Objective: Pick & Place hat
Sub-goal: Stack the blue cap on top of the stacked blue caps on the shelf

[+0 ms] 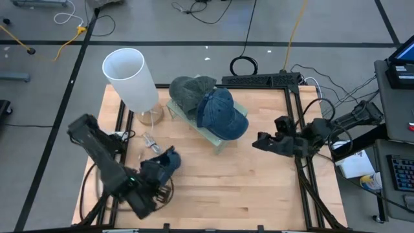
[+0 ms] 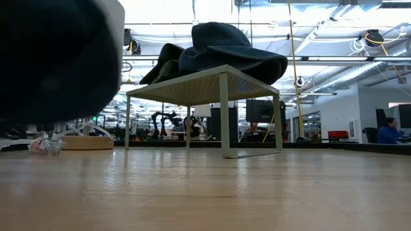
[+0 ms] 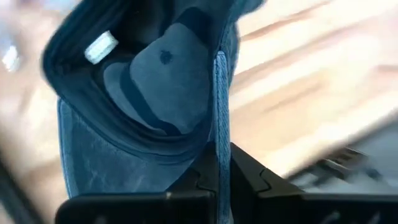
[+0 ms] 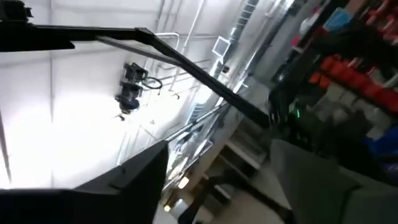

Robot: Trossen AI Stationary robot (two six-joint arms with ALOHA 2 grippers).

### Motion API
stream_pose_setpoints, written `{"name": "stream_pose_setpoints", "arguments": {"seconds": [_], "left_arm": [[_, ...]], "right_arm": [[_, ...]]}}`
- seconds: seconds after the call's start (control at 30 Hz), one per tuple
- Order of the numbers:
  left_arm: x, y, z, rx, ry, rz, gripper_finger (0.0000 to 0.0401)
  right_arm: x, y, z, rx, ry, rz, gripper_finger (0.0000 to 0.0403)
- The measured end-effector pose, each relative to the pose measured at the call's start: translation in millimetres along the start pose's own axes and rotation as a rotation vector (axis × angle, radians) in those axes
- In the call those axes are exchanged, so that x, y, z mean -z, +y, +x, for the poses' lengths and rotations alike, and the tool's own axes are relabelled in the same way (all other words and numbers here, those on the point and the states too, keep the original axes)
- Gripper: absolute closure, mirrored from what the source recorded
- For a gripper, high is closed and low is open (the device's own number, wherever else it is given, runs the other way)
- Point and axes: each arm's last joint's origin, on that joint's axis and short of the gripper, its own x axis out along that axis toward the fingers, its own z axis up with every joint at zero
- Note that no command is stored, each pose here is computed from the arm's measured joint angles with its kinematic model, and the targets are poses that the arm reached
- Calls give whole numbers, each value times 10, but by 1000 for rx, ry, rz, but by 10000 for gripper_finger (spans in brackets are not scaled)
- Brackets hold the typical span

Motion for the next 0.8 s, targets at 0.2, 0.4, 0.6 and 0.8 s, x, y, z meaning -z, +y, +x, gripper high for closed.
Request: {"name": "stream_pose_setpoints", "arguments": {"seconds": [0.2,0.4,0.6,0.8], "left_arm": [[-262,105,-537,365,-102,213,389],[-500,262,-1026,657,-230,405,392],[-719,444,-1457,895,-408,537,392],[-890,579,-1824,1095,-616,610,392]], "right_arm": [[46,21,-3,-4,22,45,81],[59,45,-5,-20,23,51,74],[45,38,-5,9,-25,47,74],[20,24,-7,65,-108,-17,74]]}}
